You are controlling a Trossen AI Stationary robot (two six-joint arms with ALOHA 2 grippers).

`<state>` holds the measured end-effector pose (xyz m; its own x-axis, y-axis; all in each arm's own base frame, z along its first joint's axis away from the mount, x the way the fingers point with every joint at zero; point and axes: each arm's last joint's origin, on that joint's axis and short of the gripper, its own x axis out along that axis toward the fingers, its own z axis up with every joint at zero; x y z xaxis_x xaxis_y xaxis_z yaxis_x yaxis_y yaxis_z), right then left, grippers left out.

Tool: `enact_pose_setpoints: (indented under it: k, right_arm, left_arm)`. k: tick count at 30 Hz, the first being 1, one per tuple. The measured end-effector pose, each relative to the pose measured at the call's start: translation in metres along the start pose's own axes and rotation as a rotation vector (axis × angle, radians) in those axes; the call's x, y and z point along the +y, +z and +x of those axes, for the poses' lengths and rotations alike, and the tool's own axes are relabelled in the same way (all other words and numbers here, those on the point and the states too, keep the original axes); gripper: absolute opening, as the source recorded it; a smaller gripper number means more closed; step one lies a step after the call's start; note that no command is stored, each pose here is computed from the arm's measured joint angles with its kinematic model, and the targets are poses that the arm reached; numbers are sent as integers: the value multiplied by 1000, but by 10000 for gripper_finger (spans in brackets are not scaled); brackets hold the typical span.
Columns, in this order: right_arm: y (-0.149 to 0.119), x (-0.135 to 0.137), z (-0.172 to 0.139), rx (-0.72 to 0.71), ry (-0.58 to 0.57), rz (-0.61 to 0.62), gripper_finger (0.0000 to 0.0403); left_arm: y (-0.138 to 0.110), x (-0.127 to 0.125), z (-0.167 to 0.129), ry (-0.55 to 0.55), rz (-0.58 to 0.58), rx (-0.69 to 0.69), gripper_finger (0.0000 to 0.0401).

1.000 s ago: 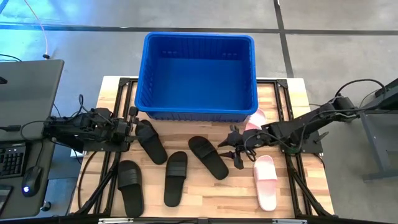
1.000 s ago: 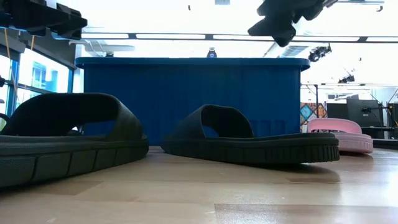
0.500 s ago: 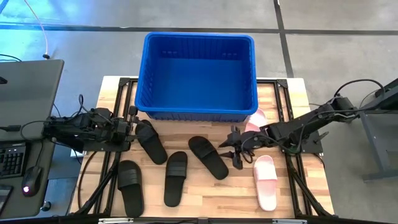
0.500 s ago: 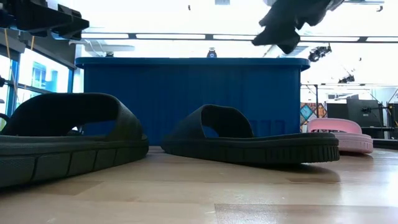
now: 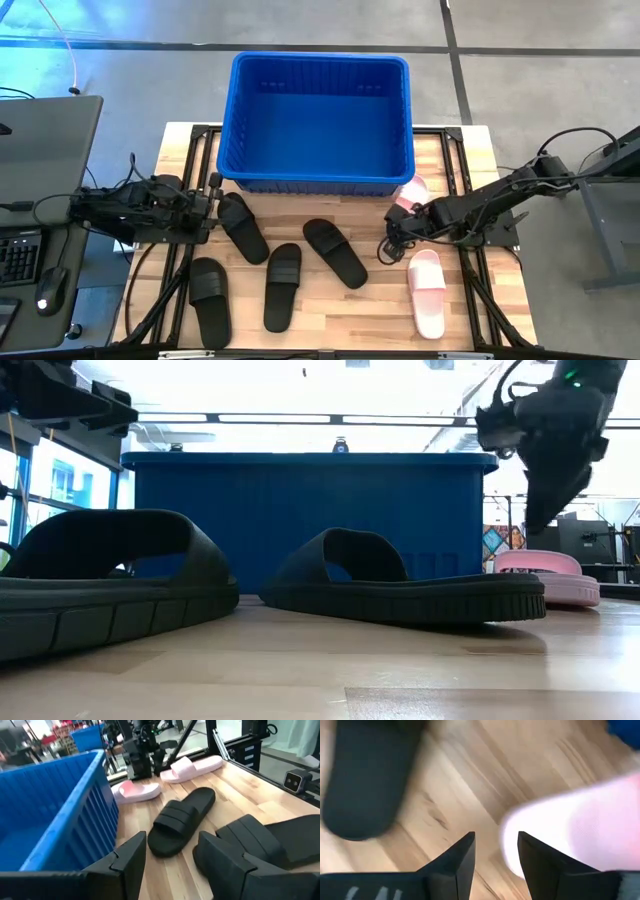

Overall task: Pick and place slides into bin
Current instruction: Put the top pink slipper into the blue basket

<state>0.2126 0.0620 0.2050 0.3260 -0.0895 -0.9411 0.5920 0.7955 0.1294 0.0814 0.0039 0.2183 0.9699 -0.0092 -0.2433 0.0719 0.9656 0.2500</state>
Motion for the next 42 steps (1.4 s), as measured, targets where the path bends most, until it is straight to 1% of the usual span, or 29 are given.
enact_pose_setpoints:
  k: [4,10,15,19,22,25,29,33,37,40,42]
  right_arm:
    - [-5,-8,0,33,-86,2,138]
    - [-9,-21,-3,-8,-288,-42,138]
    - [-11,-30,-6,-44,-419,-62,138]
    - [-14,-38,-10,-44,-524,-101,138]
    - [-13,-40,-11,-95,-569,-119,138]
    - [-12,-40,-11,-121,-584,-131,138]
    - [-13,-38,-9,-73,-555,-113,138]
    - [-16,-37,4,-36,-587,-129,138]
    - [-23,-41,25,18,-667,-172,138]
    - [-25,-42,34,15,-740,-175,138]
    - [-25,-42,39,37,-764,-208,138]
  left_arm:
    - [-3,-1,0,-7,-10,26,172]
    - [-4,-1,0,-10,-33,39,172]
    - [-4,-1,0,-10,-33,39,172]
    - [-4,-1,0,-10,-33,39,172]
    - [-4,-1,0,-10,-33,39,172]
    - [-4,-1,0,-10,-33,39,172]
    - [-4,-1,0,-10,-33,38,172]
    - [-4,-1,0,-10,-33,39,172]
    - [-4,-1,0,-10,-33,39,172]
    - [-4,-1,0,-10,-33,38,172]
    - [-4,-1,0,-10,-33,38,172]
